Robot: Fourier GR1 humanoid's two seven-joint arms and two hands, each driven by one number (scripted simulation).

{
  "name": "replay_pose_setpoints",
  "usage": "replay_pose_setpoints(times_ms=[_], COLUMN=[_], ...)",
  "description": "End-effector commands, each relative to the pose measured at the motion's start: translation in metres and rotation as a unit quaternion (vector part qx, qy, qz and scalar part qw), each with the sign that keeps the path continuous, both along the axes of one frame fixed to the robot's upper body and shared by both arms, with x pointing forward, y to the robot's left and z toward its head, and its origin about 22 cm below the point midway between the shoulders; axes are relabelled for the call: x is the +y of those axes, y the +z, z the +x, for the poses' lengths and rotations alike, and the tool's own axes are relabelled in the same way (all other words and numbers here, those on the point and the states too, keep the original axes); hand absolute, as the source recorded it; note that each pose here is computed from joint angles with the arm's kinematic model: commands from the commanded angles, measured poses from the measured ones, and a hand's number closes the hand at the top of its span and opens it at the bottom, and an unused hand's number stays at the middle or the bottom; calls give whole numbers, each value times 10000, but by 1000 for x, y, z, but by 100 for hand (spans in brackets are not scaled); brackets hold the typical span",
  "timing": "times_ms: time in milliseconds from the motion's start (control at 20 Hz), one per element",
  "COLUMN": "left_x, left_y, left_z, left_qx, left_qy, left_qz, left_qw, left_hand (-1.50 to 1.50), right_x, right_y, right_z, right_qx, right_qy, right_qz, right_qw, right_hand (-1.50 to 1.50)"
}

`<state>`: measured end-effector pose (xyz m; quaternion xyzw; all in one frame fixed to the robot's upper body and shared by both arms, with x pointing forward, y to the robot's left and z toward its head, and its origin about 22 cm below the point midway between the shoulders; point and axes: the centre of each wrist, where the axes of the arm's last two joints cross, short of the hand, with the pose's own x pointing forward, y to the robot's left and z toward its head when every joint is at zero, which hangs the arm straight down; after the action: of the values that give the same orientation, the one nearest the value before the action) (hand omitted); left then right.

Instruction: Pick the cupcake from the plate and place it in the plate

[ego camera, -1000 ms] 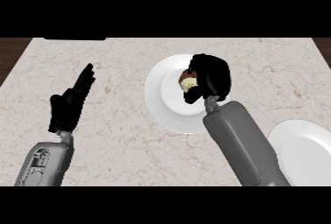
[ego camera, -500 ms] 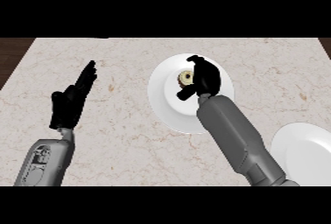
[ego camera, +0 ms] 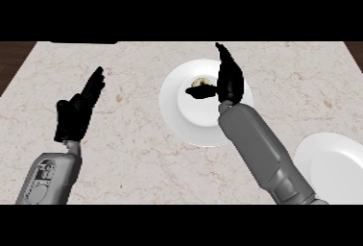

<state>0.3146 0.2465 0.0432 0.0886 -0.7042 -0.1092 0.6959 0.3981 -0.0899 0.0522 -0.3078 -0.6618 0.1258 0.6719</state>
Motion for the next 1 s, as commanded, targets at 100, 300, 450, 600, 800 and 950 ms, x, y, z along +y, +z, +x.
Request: replay_pose_setpoints(times_ms=[100, 300, 450, 600, 800, 950], left_x=[5, 9, 14, 18, 12, 8], left_y=[-9, -4, -3, -1, -7, 4], left_z=[-4, -22, -15, -6, -18, -7], left_qx=[66, 194, 122, 41, 62, -42], left_qy=[248, 255, 309, 305, 167, 166], left_qz=[-76, 6, -33, 21, -19, -36], left_qw=[9996, 9995, 9994, 9995, 9998, 9998], left_hand=[0, 0, 0, 0, 0, 0], right_x=[-25, -74, -101, -145, -188, -204], right_y=[-2, 7, -5, 5, 11, 0], right_z=[-12, -33, -68, -88, -118, -138], right_qx=[-648, -810, -781, -827, -664, -668], right_qy=[-734, -1084, -1159, -1083, -955, -1034], right_qz=[873, 1148, 1181, 1144, 1053, 985], right_qw=[9914, 9841, 9831, 9841, 9876, 9875], right_hand=[-150, -150, -150, -150, -150, -150])
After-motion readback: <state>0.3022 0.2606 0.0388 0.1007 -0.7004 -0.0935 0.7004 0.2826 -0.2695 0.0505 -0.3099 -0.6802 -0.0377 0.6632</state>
